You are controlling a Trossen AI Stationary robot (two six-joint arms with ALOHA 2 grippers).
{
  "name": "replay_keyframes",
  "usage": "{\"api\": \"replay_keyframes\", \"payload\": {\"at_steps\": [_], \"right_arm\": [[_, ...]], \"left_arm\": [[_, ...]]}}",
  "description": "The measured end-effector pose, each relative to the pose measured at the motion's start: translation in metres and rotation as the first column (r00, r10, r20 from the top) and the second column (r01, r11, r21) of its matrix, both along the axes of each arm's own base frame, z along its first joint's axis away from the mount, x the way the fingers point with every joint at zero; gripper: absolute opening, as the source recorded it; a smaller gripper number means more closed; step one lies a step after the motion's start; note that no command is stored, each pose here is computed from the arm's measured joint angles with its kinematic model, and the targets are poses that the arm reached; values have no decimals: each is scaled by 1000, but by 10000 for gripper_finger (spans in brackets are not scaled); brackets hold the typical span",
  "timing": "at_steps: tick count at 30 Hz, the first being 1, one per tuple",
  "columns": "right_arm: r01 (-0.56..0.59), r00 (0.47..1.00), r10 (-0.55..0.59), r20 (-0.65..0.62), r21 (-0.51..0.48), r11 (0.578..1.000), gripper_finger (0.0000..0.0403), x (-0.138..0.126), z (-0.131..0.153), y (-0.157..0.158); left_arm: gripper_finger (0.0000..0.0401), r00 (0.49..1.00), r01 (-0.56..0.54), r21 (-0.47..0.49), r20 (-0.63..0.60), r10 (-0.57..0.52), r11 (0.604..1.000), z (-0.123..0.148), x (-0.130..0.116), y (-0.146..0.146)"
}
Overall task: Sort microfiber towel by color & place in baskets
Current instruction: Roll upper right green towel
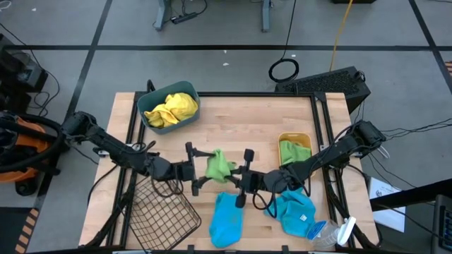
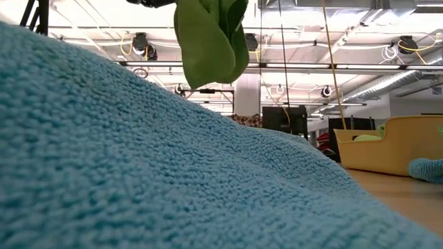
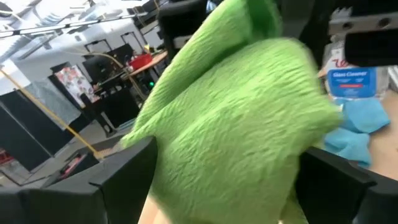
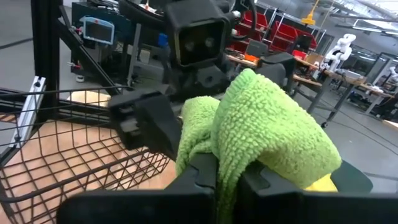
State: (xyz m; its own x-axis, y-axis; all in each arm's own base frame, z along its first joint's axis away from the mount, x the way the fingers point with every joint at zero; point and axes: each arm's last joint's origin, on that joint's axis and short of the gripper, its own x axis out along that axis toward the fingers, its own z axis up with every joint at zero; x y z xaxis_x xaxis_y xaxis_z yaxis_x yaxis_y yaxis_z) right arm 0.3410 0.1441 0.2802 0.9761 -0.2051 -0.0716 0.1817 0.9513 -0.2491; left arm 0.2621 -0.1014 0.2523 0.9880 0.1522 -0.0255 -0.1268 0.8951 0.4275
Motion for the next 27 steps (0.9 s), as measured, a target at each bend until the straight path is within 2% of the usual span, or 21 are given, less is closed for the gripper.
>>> {"api": "replay_keyframes", "payload": {"at_steps": [4,7,12,17,19,23,27], "right_arm": [[-8,1000,8,0,2,1000,7,-1,0,3],[-12,1000,12,3,16,1000,7,-2,0,4],[-7,1000,5,20,92,996,22,-2,0,4],[0,1000,-1,9,144,990,77,-2,-2,4],[6,1000,-5,-8,165,986,104,-2,-5,4],[54,998,-46,-46,174,983,164,-4,-9,3],[91,993,-80,-90,127,988,225,-7,-14,6]], "left_arm": [[325,1000,-13,10,-23,13,1000,-2,2,4],[281,999,11,18,-39,-10,1000,-4,2,4],[164,998,44,43,-46,-42,998,-4,2,3],[29,998,52,43,-32,-51,998,-2,2,3],[16,999,48,36,-19,-47,998,0,1,4],[24,999,37,26,-6,-36,999,6,-2,4],[16,1000,12,-17,15,-12,1000,15,-11,3]]}}
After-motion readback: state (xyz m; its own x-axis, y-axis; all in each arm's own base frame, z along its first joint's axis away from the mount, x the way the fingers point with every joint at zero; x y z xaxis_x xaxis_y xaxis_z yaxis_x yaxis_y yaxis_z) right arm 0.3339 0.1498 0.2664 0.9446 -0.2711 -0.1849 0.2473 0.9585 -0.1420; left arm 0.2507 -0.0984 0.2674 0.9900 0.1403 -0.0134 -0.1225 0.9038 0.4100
